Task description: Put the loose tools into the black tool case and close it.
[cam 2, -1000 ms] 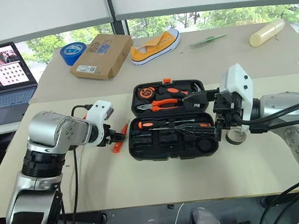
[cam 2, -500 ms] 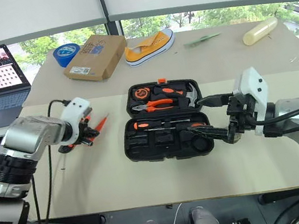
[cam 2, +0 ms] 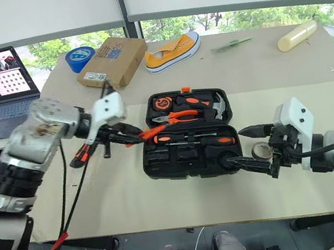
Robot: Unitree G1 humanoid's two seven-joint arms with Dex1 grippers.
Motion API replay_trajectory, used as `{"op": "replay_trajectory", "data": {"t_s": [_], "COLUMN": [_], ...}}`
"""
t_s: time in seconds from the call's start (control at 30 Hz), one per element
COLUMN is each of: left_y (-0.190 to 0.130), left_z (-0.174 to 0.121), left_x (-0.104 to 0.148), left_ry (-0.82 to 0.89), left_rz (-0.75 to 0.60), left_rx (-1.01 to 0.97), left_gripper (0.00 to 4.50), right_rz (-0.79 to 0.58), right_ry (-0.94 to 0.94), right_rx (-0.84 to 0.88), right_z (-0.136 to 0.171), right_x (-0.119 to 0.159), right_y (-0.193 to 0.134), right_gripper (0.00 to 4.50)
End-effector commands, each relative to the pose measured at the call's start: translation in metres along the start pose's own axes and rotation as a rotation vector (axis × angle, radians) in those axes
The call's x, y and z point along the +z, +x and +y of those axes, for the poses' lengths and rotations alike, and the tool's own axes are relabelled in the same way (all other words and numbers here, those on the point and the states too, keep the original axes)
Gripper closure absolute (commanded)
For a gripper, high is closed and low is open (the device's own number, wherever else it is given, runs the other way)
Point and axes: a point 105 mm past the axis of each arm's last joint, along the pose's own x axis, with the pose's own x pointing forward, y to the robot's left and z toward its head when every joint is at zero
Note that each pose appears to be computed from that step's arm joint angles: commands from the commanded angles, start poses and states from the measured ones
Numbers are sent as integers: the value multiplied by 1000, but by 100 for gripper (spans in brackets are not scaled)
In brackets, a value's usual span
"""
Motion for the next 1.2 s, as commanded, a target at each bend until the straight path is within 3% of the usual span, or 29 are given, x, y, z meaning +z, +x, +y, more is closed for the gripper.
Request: {"op": "replay_trajectory", "data": {"t_s": [0.03,0.27,0.47,0.77,1.07,1.13,1.2], "left_y": [13,42,55,68,67,65,60], "left_z": [10,25,15,2,10,10,10], "left_x": [7,14,14,7,3,5,11], "left_ry": [108,95,59,50,56,49,30], "left_rz": [79,132,160,219,252,236,207], "left_rx": [-16,0,-82,-140,-99,-104,-108], "left_gripper": [411,411,411,411,411,311,261], "right_rz": [-43,-65,-77,-102,-106,-107,-108], "right_ry": [-53,-49,-53,-43,-41,-39,-37], "right_rx": [-20,-45,-60,-94,-106,-108,-109], "right_z": [4,4,2,-3,-4,-5,-5], "right_x": [12,15,16,18,18,18,17], "right_y": [-4,-3,-1,0,1,1,1], "right_gripper": [0,0,0,0,0,0,0]}}
